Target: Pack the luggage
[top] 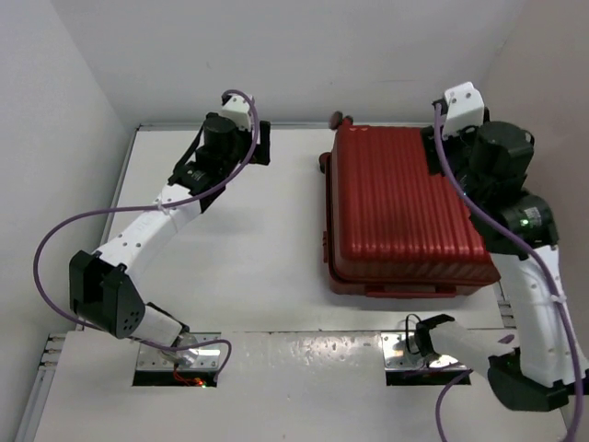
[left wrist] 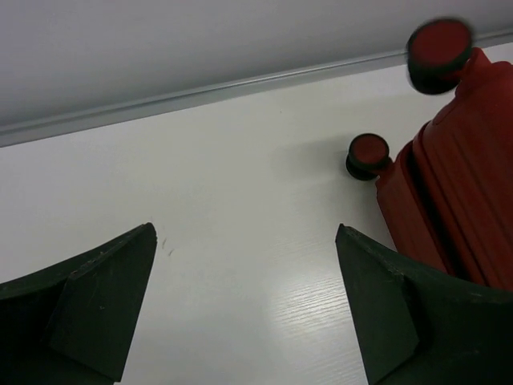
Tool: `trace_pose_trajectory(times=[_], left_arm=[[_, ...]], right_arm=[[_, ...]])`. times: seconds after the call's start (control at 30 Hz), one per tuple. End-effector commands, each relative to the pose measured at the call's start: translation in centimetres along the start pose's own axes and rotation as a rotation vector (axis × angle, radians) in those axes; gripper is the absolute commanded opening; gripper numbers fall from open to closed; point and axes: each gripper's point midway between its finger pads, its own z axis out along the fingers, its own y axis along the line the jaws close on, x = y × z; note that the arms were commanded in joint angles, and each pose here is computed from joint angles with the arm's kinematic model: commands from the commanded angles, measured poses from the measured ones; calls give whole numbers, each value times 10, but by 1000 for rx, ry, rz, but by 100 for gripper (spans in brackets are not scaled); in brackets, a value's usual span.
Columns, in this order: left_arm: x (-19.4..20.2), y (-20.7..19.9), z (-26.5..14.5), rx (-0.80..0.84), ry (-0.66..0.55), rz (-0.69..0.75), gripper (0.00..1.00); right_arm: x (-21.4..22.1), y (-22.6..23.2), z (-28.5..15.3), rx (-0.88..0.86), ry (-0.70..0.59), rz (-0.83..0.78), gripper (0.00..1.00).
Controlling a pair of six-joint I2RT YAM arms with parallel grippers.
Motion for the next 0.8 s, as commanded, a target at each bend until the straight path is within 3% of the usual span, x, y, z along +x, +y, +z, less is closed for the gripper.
trace_pose_trajectory(times=[0.0,0.2,0.4,0.77], left_arm=[[-7,-13,1,45,-27,-23,99],[15,-37,11,86,29,-1,99],[26,-40,19,93,61,-3,99],[37,-40,24,89,94,-52,99]], right_arm=[[4,-81,5,391,-54,-43,57],[78,-152,12,606,181,-49,57],[174,-220,-14,712,447,78,72],[292,-184,13,373,701,204,67]])
